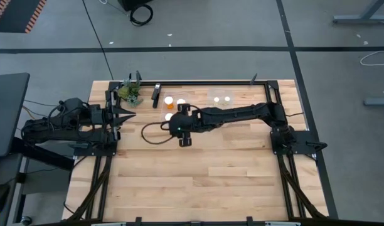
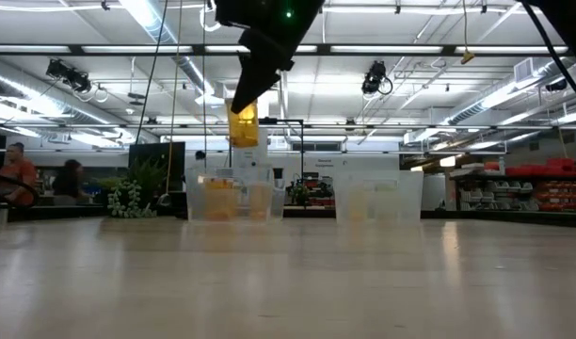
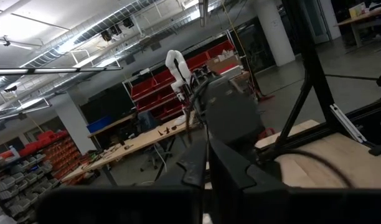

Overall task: Pick and place medicine bottles into bin by pill shape (circle, oval)
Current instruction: Put the big orange pill bottle in the left transparent bin

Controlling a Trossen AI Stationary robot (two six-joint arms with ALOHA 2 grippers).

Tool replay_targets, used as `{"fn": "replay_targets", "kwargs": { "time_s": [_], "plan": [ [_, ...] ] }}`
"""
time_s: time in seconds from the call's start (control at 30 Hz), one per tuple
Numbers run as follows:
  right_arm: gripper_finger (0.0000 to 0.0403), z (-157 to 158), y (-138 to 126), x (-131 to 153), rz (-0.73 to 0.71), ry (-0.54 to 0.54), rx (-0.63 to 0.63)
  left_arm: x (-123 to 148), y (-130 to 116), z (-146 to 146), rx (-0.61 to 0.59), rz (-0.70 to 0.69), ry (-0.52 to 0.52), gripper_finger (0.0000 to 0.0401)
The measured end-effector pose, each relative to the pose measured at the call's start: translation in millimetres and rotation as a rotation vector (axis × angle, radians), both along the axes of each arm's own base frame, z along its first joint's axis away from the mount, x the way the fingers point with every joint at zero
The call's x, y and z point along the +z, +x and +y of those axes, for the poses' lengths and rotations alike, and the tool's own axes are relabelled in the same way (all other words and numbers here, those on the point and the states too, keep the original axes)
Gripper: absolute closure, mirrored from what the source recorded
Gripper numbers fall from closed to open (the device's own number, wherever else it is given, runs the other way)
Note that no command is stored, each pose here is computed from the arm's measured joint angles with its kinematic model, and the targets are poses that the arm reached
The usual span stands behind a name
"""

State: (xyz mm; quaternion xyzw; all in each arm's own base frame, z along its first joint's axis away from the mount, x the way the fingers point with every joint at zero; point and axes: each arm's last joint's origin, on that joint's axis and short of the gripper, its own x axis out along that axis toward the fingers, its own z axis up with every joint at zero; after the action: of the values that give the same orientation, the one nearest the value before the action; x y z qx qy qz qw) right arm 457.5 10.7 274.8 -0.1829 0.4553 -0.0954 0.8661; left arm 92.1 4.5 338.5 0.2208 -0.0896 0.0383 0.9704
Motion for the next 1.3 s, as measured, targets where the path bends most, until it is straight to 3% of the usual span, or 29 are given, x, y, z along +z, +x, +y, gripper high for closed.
{"fn": "replay_targets", "kwargs": {
  "time_s": [0.53, 1.3],
  "plan": [
    [0.0175, -53, -2, 0, 0.002, 0.008, -0.111, 0, 0, 0, 0.000, 0.005, 0.000, 0.0377],
    [0.0175, -98, -8, -7, -0.007, 0.160, -0.138, -1, 0, 0, 0.000, 0.006, 0.000, 0.0371]
  ]
}}
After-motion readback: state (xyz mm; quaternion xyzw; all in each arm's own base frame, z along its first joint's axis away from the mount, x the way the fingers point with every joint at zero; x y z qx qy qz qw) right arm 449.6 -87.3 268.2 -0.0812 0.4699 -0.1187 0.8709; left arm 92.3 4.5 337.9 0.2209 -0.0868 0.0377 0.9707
